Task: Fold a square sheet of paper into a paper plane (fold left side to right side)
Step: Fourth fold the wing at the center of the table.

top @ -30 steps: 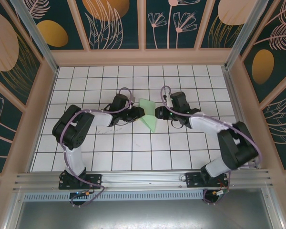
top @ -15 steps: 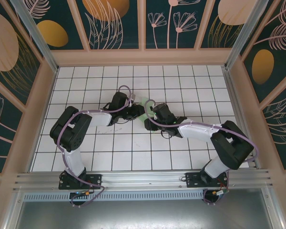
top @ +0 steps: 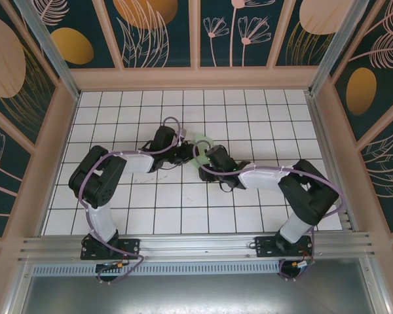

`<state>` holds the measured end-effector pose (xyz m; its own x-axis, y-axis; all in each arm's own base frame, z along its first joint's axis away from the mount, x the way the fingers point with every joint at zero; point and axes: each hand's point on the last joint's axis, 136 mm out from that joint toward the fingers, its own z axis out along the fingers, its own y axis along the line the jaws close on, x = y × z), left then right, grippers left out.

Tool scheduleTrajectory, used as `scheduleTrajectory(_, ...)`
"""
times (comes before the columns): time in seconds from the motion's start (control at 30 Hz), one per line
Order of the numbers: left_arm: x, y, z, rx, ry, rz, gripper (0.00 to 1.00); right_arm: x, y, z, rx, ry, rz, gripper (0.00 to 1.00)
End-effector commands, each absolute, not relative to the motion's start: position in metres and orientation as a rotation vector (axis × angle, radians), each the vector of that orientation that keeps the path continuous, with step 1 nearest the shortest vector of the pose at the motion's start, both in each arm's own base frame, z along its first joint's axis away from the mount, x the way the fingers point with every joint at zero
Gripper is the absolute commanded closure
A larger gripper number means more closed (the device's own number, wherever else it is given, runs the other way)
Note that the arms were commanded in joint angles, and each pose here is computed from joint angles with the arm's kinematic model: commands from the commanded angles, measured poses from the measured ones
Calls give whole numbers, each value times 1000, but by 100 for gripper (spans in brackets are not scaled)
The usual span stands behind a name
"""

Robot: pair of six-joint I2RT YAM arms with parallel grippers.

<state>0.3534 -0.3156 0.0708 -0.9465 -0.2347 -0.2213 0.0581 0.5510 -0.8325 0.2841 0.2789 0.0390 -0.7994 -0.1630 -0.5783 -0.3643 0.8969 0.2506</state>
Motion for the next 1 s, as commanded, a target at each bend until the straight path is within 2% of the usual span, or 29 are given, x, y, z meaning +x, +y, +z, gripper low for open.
scheduleTrajectory(0.0, 355, -324, 92, -112, 2443, -1394, 78, 293, 285, 44, -360, 2464, 452, 58)
scheduleTrajectory(0.27, 356, -324, 93, -114, 2442, -1389, 79, 296, 284, 40, -369, 2466, 409, 64)
scheduleTrajectory(0.5, 356, -320, 95, -112, 2442, -1358, 72, 293, 283, 32, -385, 2490, 393, 70)
scheduleTrajectory(0.83, 356, -301, 101, -140, 2431, -1289, 47, 287, 285, 25, -405, 2512, 424, 80)
scheduleTrajectory(0.97, 359, -287, 104, -168, 2419, -1269, 40, 284, 286, 23, -409, 2519, 434, 83)
